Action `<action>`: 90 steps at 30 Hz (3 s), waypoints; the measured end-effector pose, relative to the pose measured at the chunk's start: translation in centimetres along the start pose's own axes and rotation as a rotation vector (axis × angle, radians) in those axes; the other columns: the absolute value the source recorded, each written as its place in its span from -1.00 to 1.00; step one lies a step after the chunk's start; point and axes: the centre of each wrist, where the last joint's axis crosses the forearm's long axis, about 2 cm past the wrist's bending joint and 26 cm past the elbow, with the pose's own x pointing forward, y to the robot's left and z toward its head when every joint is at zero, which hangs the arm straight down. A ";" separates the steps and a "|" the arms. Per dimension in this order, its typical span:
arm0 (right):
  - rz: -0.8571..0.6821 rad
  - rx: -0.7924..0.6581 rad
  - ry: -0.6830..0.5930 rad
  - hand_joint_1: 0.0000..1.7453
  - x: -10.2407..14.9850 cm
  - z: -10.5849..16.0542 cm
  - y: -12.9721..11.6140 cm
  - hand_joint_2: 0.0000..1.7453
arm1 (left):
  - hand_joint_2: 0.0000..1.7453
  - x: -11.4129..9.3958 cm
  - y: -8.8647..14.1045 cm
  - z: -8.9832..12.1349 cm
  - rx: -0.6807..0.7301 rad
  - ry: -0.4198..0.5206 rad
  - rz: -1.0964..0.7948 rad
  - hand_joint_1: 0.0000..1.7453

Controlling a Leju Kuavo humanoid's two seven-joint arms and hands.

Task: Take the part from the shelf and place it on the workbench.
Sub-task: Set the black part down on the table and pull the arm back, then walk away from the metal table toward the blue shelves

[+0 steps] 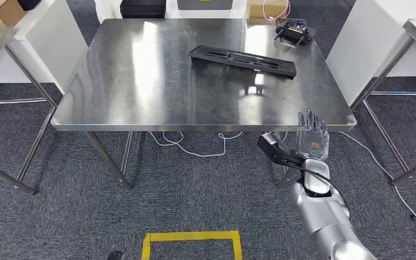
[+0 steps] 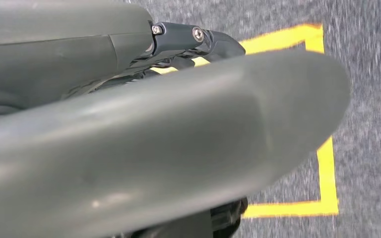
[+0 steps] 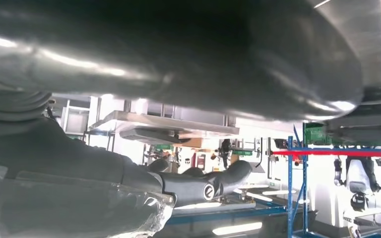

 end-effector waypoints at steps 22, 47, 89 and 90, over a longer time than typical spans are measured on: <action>-0.071 0.066 0.068 -1.00 0.3 5.5 4.3 -1.00 | -1.00 0.5 0.0 -0.2 -0.006 -0.007 -0.016 -1.00; -0.471 0.618 0.798 -1.00 -4.5 28.6 13.8 1.00 | -1.00 0.1 0.2 -0.1 -0.005 -0.008 -0.072 -1.00; -0.723 1.359 1.150 -1.00 0.4 38.3 14.3 0.00 | -1.00 1.7 -0.1 -0.7 -0.030 -0.077 -0.141 -1.00; -0.724 1.361 1.149 -1.00 0.5 38.3 14.3 0.50 | -1.00 1.7 -0.1 -0.7 -0.028 -0.077 -0.142 -1.00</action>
